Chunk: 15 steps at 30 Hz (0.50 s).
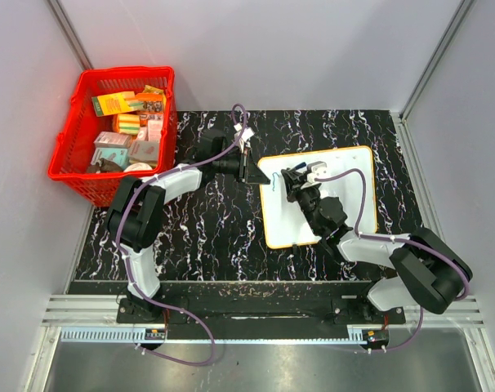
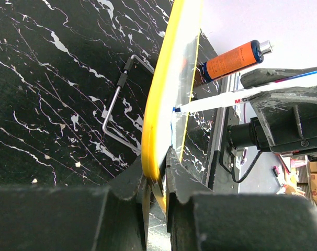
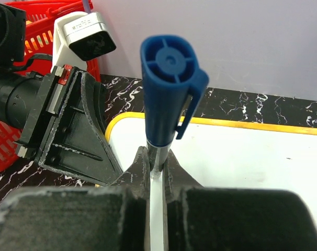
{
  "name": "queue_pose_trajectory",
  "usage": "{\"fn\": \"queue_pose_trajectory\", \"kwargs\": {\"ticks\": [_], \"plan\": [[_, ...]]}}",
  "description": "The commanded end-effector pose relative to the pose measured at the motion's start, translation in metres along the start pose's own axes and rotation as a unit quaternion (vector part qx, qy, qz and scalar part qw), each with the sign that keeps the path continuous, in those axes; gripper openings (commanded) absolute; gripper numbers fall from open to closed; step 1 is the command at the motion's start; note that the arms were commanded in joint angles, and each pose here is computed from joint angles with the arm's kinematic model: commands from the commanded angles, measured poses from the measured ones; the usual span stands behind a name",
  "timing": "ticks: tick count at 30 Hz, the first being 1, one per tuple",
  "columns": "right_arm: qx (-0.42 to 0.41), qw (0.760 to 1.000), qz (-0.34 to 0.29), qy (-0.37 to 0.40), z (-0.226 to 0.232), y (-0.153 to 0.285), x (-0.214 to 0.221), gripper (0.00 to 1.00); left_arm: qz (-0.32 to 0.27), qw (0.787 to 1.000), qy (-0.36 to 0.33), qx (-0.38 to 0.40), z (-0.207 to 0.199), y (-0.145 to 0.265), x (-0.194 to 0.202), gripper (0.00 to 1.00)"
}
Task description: Write a sentence on the whiteboard
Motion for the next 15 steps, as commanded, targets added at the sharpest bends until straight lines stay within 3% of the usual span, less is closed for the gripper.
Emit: {"fn": "queue_pose_trajectory", "kwargs": {"ticks": [1,15], "plan": [[-0.002,1.0,0.01,0.003,-0.0017,0.0019,0.0057,0.0,-0.004,0.996,-0.073,-0.051,0.0227,-0.012,0.0041,0.0],[-0.034,0.999,0.011,-0.019,0.0066,0.0005,0.0086,0.0,-0.004,0.996,-0.072,-0.051,0.0232,-0.0124,0.0039,0.0]]}}
Point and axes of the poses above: each gripper's point midway between its finger pads, its own y axis back along the fingers, its own z axis along the line the jaws close on, x = y × z, the point moved 9 cm from there along y, back along the fingers, and after that the axes turned 10 degrees about y, right-handed, at the moved point
